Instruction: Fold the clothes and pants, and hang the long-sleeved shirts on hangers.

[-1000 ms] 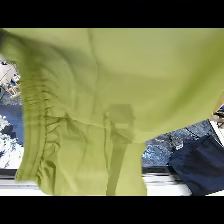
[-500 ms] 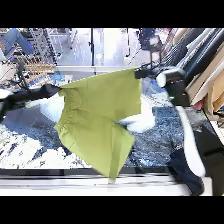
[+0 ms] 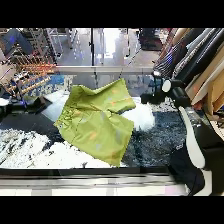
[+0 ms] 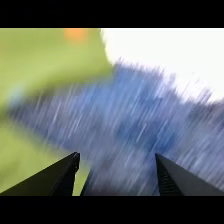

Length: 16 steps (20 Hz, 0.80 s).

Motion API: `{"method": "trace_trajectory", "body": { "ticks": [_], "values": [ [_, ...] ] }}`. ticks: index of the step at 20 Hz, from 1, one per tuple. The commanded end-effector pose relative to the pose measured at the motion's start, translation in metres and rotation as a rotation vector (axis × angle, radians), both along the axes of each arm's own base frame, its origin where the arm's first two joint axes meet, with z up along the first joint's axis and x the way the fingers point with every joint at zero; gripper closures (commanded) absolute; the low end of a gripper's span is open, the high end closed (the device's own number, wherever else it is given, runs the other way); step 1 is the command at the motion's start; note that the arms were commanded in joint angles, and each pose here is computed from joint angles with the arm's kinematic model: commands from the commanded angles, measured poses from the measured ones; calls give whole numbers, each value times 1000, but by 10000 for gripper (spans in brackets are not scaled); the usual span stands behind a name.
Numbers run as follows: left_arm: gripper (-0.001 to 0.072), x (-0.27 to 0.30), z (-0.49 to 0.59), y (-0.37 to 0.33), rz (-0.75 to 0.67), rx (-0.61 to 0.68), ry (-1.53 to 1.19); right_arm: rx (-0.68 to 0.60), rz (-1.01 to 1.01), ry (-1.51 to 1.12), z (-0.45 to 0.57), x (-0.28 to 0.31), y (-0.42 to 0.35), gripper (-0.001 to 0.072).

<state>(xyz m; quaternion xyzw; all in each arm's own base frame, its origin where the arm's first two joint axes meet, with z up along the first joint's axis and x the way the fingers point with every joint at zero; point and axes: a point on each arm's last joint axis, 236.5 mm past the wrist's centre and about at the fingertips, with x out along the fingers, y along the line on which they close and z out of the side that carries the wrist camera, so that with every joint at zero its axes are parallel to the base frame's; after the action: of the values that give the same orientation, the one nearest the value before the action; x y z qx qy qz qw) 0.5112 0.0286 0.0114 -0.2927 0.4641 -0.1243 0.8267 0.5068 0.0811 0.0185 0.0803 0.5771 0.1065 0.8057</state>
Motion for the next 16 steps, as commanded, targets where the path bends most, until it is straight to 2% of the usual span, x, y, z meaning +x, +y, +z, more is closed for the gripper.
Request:
{"method": "trace_trajectory", "body": {
  "ticks": [1, 4, 7, 9, 13, 16],
  "values": [
    [159, -64, -48, 13, -57, 47, 323, 292, 120, 262, -4, -111, 57, 177],
    [159, -62, -68, -5, -79, 36, 364, 407, 97, 390, -39, -202, 97, 177],
    [159, -57, -84, -12, -39, 0, 401, 511, 36, 419, -74, -257, 133, 176],
    [159, -53, -90, -17, -28, -38, 403, 530, 20, 441, -93, -278, 148, 177],
    [165, -45, -104, -17, 15, -48, 410, 473, 67, 485, -121, -303, 167, 177],
    [165, -37, -104, -25, 32, -91, 393, 515, 69, 498, -129, -304, 183, 177]
  ]
}}
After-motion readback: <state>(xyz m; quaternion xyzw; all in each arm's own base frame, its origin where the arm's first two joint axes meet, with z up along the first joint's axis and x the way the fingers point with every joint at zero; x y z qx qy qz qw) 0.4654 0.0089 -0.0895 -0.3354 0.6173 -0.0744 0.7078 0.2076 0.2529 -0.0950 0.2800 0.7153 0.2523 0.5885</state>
